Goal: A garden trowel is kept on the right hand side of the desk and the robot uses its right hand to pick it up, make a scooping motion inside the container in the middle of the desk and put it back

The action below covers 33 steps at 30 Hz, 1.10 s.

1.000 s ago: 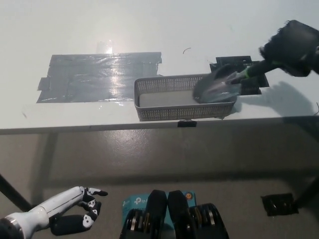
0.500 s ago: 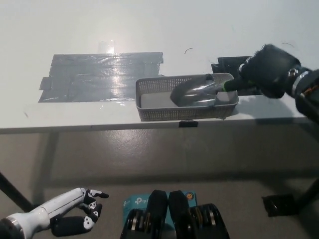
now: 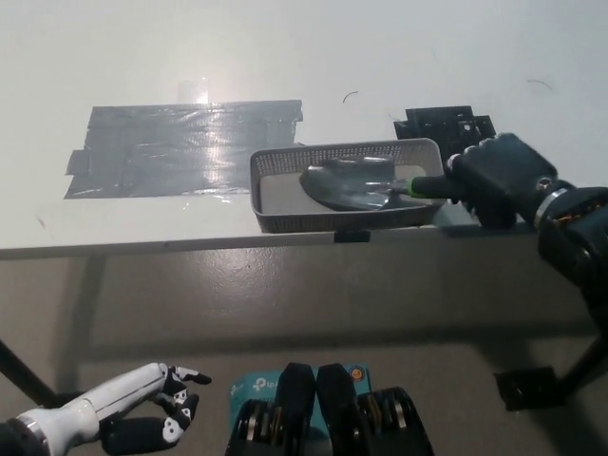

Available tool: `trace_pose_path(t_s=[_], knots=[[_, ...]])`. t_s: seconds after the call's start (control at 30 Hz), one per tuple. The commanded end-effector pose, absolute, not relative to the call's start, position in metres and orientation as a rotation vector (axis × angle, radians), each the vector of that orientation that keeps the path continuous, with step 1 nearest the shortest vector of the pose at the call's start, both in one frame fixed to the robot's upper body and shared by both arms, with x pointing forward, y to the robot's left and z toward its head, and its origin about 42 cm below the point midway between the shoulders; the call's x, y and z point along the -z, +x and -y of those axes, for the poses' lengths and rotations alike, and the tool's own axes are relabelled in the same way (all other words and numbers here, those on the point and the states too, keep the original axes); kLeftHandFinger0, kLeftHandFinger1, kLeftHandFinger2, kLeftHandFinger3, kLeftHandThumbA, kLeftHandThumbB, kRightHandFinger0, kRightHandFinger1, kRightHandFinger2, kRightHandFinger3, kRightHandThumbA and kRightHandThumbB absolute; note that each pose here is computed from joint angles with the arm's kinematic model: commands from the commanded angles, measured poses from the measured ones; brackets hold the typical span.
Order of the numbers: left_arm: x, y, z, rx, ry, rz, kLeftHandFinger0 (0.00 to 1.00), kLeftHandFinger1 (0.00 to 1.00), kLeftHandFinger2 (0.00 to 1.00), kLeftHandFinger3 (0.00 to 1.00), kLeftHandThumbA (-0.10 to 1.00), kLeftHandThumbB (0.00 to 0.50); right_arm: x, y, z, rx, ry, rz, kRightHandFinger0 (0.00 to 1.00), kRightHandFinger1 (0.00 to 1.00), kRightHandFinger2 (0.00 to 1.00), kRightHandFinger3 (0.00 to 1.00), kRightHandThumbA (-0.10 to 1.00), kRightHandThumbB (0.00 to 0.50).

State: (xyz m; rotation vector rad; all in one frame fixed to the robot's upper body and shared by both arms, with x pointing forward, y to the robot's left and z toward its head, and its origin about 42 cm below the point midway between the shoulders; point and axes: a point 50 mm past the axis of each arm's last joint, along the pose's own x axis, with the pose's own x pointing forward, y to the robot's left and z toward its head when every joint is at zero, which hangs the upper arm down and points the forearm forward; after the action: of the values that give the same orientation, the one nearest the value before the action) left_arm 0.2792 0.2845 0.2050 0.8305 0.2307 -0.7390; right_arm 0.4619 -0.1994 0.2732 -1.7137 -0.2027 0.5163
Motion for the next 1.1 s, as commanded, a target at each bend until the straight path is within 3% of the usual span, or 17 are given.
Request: trace_pose_path(t_s=[0.0, 0.07, 0.1, 0.13, 0.17, 0.2, 0.23, 0.27, 0.3, 0.33, 0.4, 0.43, 0.47, 0.5, 0.57, 0.67, 1.07], knots=[[-0.21, 0.281, -0.28, 0.75, 0.852, -0.223, 0.78, 0.79, 0.91, 1.0, 1.0, 0.442, -0.29, 0.467, 0.194, -0.453, -1.622, 0.261, 0.0, 0.07, 0.43, 0.35, -0.1, 0.086], [-0.21, 0.281, -0.28, 0.753, 0.843, -0.223, 0.77, 0.79, 0.91, 1.0, 1.0, 0.43, -0.303, 0.473, 0.192, -0.449, -1.546, 0.254, 0.0, 0.03, 0.38, 0.31, -0.1, 0.063], [-0.21, 0.281, -0.28, 0.754, 0.843, -0.224, 0.78, 0.79, 0.91, 1.0, 1.0, 0.428, -0.305, 0.474, 0.193, -0.449, -1.534, 0.255, 0.0, 0.04, 0.39, 0.28, -0.1, 0.106], [-0.207, 0.28, -0.28, 0.752, 0.84, -0.233, 0.78, 0.79, 0.92, 1.0, 1.0, 0.438, -0.317, 0.479, 0.191, -0.444, -1.498, 0.234, 0.0, 0.05, 0.39, 0.08, -0.1, 0.094], [-0.207, 0.28, -0.28, 0.752, 0.852, -0.234, 0.78, 0.79, 0.92, 1.0, 1.0, 0.452, -0.325, 0.481, 0.19, -0.43, -1.472, 0.242, 0.0, 0.09, 0.43, 0.17, -0.1, 0.098], [-0.207, 0.28, -0.279, 0.751, 0.845, -0.23, 0.78, 0.79, 0.91, 1.0, 1.0, 0.439, -0.334, 0.484, 0.19, -0.424, -1.467, 0.248, 0.15, 0.33, 0.71, 0.49, -0.1, 0.14], [-0.207, 0.28, -0.279, 0.751, 0.845, -0.23, 0.77, 0.78, 0.91, 1.0, 1.0, 0.439, -0.338, 0.485, 0.19, -0.425, -1.458, 0.263, 0.08, 0.28, 0.6, 0.66, -0.1, 0.11], [-0.205, 0.277, -0.279, 0.751, 0.843, -0.236, 0.76, 0.78, 0.91, 1.0, 1.0, 0.44, -0.346, 0.489, 0.189, -0.437, -1.441, 0.292, 0.05, 0.27, 0.57, 0.66, -0.1, 0.106], [-0.205, 0.277, -0.279, 0.751, 0.843, -0.237, 0.76, 0.78, 0.9, 1.0, 1.0, 0.441, -0.348, 0.49, 0.19, -0.439, -1.44, 0.297, 0.01, 0.23, 0.5, 0.65, -0.1, 0.109], [-0.204, 0.277, -0.279, 0.751, 0.852, -0.242, 0.77, 0.78, 0.9, 1.0, 1.0, 0.45, -0.364, 0.495, 0.189, -0.433, -1.453, 0.302, 0.0, 0.01, 0.24, 0.32, -0.1, 0.078], [-0.202, 0.275, -0.279, 0.752, 0.846, -0.246, 0.77, 0.78, 0.9, 1.0, 1.0, 0.455, -0.374, 0.499, 0.189, -0.428, -1.472, 0.298, 0.0, 0.09, 0.34, 0.32, -0.1, 0.071], [-0.201, 0.275, -0.279, 0.753, 0.846, -0.25, 0.77, 0.78, 0.9, 1.0, 1.0, 0.453, -0.386, 0.5, 0.189, -0.422, -1.469, 0.304, 0.0, 0.04, 0.28, 0.1, -0.1, 0.086], [-0.201, 0.275, -0.279, 0.754, 0.841, -0.252, 0.77, 0.78, 0.91, 1.0, 1.0, 0.449, -0.405, 0.502, 0.19, -0.411, -1.471, 0.319, 0.0, 0.07, 0.38, 0.05, -0.1, 0.126], [-0.2, 0.275, -0.28, 0.756, 0.841, -0.255, 0.77, 0.78, 0.91, 1.0, 1.0, 0.454, -0.418, 0.503, 0.19, -0.407, -1.466, 0.333, 0.0, 0.18, 0.53, 0.11, -0.1, 0.149], [-0.199, 0.275, -0.279, 0.756, 0.846, -0.26, 0.78, 0.79, 0.91, 1.0, 1.0, 0.464, -0.451, 0.501, 0.193, -0.394, -1.447, 0.358, 0.0, 0.11, 0.41, 0.16, -0.1, 0.131], [-0.197, 0.275, -0.279, 0.751, 0.852, -0.266, 0.78, 0.79, 0.91, 1.0, 1.0, 0.469, -0.477, 0.497, 0.194, -0.381, -1.444, 0.368, 0.0, 0.02, 0.33, 0.04, -0.1, 0.143], [-0.19, 0.266, -0.282, 0.742, 0.831, -0.286, 0.75, 0.77, 0.9, 1.0, 1.0, 0.457, -0.515, 0.494, 0.229, -0.341, -1.452, 0.369, 0.0, 0.11, 0.42, 0.22, -0.1, 0.179]])
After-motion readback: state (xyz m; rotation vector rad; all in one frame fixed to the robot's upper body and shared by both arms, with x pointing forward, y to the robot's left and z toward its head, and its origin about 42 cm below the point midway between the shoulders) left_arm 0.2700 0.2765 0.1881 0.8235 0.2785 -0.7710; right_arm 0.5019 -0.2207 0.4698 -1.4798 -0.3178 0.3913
